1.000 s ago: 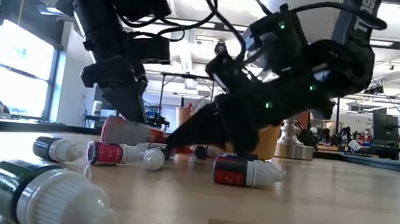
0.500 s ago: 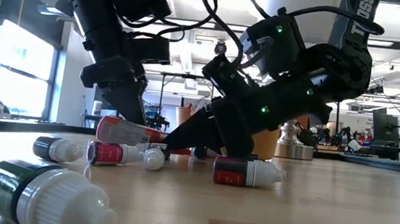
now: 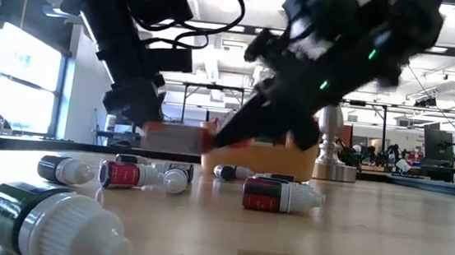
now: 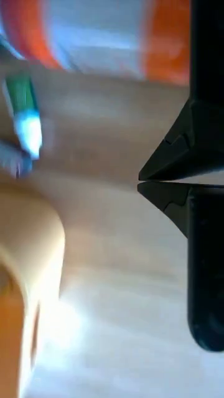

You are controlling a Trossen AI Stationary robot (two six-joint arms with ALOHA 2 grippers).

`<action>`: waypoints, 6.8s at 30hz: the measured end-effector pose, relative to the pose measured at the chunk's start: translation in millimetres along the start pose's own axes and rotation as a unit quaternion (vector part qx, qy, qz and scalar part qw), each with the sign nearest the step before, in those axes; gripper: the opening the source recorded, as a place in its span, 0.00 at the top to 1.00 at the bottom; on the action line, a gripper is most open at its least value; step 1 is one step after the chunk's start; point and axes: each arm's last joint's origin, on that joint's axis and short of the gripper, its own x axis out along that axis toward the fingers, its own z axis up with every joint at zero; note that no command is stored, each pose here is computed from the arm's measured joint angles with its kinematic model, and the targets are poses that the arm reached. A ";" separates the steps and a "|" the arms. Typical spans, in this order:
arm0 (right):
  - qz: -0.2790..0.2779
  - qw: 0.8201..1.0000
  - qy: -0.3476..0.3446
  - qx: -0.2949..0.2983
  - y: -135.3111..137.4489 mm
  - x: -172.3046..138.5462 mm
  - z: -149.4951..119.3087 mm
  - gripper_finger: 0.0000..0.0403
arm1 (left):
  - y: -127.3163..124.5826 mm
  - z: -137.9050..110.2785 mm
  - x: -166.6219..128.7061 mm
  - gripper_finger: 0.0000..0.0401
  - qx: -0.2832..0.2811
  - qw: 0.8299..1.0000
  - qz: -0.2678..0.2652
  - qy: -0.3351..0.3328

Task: Pick & Place food coloring
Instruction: Put the large orange food coloring bottle into the yellow container, then put the small violet food coloring bottle into the yellow container, then put the small blue food coloring bottle into the yellow container

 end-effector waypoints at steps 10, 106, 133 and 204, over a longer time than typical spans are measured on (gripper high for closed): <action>-0.095 0.986 0.087 -0.111 -14.2 -102.1 43.9 0.73 | 12.5 -0.5 -9.6 0.98 -0.035 0.989 0.143 -0.018; 0.042 0.976 0.200 -0.073 39.6 -74.6 68.0 0.66 | 25.6 9.5 -92.9 0.98 -0.106 0.983 0.039 -0.143; -0.021 0.990 0.070 0.122 56.8 -23.6 -59.5 0.66 | 0.6 -90.5 -80.4 0.98 -0.189 0.921 -0.086 -0.331; -0.148 0.982 -0.105 0.040 -36.9 -87.7 71.3 0.65 | -39.9 -102.6 -7.8 0.65 -0.224 0.953 -0.008 -0.205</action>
